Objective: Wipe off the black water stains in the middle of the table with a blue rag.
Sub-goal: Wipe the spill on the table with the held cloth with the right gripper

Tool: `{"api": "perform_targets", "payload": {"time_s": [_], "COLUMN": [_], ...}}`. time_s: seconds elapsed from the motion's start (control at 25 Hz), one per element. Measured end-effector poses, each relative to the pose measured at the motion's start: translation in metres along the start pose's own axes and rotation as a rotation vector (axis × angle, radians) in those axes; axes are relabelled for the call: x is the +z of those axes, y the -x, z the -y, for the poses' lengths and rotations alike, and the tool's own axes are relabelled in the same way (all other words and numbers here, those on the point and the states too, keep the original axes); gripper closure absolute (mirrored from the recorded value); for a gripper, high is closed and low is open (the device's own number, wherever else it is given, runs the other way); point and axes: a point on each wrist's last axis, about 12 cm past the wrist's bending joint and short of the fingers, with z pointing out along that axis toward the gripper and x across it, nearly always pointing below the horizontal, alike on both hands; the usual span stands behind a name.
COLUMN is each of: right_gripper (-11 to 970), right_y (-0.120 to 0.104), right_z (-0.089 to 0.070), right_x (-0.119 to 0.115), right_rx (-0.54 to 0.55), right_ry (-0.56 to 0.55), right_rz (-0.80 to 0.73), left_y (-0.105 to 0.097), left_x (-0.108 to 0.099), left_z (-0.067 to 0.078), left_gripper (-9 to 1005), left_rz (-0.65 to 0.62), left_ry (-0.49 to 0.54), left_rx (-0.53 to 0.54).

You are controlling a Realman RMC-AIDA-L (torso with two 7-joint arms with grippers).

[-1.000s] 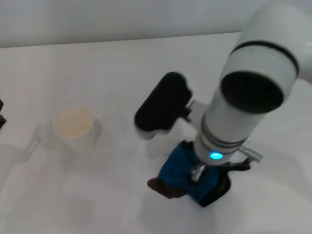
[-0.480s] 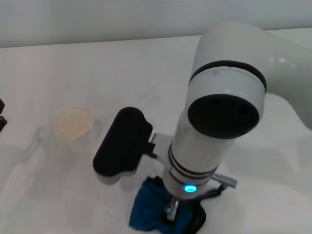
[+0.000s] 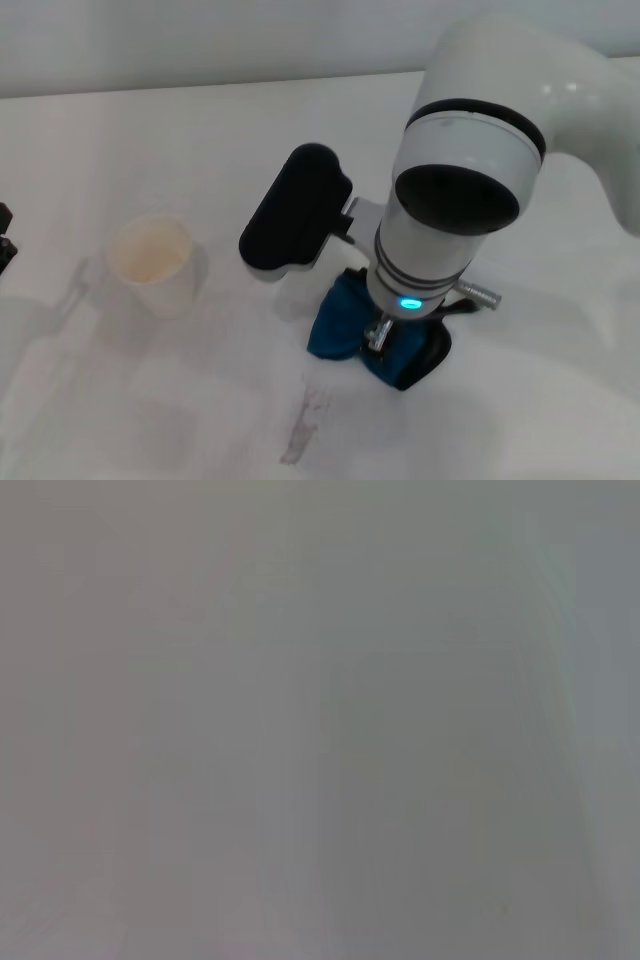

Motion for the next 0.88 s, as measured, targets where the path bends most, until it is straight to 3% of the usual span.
{"api": "perform_targets", "payload": {"time_s": [0.24, 0.88], "right_gripper": [833, 857], "right_y": [-0.001, 0.002], "right_z": [0.002, -0.069], "right_x": [0.0, -0.007], "right_rx": [0.015, -0.174], "right_ry": [0.001, 0.236], "right_rz": [-0.005, 0.059], "left_y": [0.0, -0.001], "left_x": [0.001, 0.006], "left_z": [0.0, 0.0], "left_gripper": [119, 120], "left_rz": [0.003, -0.007], "left_ry": [-0.002, -0.008], "left_rx": [0.0, 0.038]}}
